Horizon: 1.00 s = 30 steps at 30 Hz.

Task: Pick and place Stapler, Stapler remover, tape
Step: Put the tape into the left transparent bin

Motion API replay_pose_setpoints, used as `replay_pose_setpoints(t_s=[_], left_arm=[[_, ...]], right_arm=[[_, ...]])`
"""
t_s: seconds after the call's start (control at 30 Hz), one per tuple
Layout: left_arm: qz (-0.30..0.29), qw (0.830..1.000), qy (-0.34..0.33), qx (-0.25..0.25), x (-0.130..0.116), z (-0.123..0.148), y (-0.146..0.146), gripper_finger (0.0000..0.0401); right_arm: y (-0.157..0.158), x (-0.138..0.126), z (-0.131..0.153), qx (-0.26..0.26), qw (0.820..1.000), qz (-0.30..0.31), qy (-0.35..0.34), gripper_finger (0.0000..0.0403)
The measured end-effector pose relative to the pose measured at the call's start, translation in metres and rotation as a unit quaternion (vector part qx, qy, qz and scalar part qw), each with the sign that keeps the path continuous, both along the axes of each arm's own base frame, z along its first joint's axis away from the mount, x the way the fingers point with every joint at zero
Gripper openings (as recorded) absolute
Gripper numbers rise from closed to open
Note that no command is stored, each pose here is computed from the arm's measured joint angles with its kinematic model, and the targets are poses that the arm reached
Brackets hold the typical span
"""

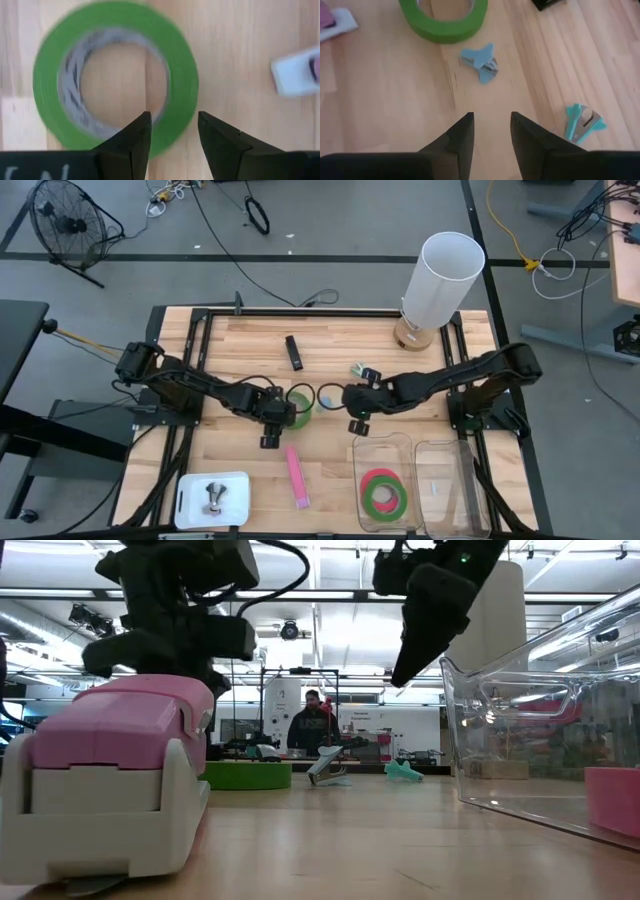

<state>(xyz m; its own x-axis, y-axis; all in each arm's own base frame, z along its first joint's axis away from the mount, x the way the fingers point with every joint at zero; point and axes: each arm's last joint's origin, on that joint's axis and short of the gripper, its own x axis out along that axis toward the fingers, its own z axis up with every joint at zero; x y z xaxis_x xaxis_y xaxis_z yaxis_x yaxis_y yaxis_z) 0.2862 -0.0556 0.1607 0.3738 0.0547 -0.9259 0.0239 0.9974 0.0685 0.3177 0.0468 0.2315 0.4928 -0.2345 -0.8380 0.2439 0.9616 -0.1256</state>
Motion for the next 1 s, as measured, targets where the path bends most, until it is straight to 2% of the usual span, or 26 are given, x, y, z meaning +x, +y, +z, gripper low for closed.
replay_pose_setpoints(t_s=[0.33, 0.43, 0.5, 0.57, 0.63, 0.83, 1.0], left_arm=[[0.006, 1.000, 0.009, -0.009, 0.007, -0.011, 0.005, 0.0167], [0.002, 1.000, 0.013, 0.004, 0.010, -0.018, 0.006, 0.0166], [0.003, 1.000, 0.019, 0.008, 0.011, -0.023, 0.006, 0.0155], [0.004, 1.000, 0.020, 0.006, 0.011, -0.025, 0.007, 0.0124], [0.007, 1.000, 0.019, 0.007, 0.011, -0.024, 0.007, 0.0088], [0.041, 0.999, 0.016, 0.001, 0.010, -0.020, 0.013, 0.0087], [0.046, 0.999, -0.015, 0.008, 0.007, -0.003, 0.015, 0.0087]], right_arm=[[0.002, 0.003, 0.002, -0.003, 0.999, 0.016, -0.028, 0.0127], [0.002, 0.003, 0.002, -0.003, 0.999, 0.017, -0.031, 0.0127], [0.002, 0.004, 0.003, -0.004, 0.999, 0.019, -0.035, 0.0127], [0.002, 0.004, 0.003, -0.004, 0.999, 0.020, -0.035, 0.0127], [0.002, 0.004, 0.003, -0.004, 0.999, 0.020, -0.037, 0.0127], [0.002, 0.005, 0.003, -0.006, 0.999, 0.023, -0.041, 0.0127], [0.002, 0.007, 0.004, -0.004, 0.998, 0.022, -0.051, 0.0127]])
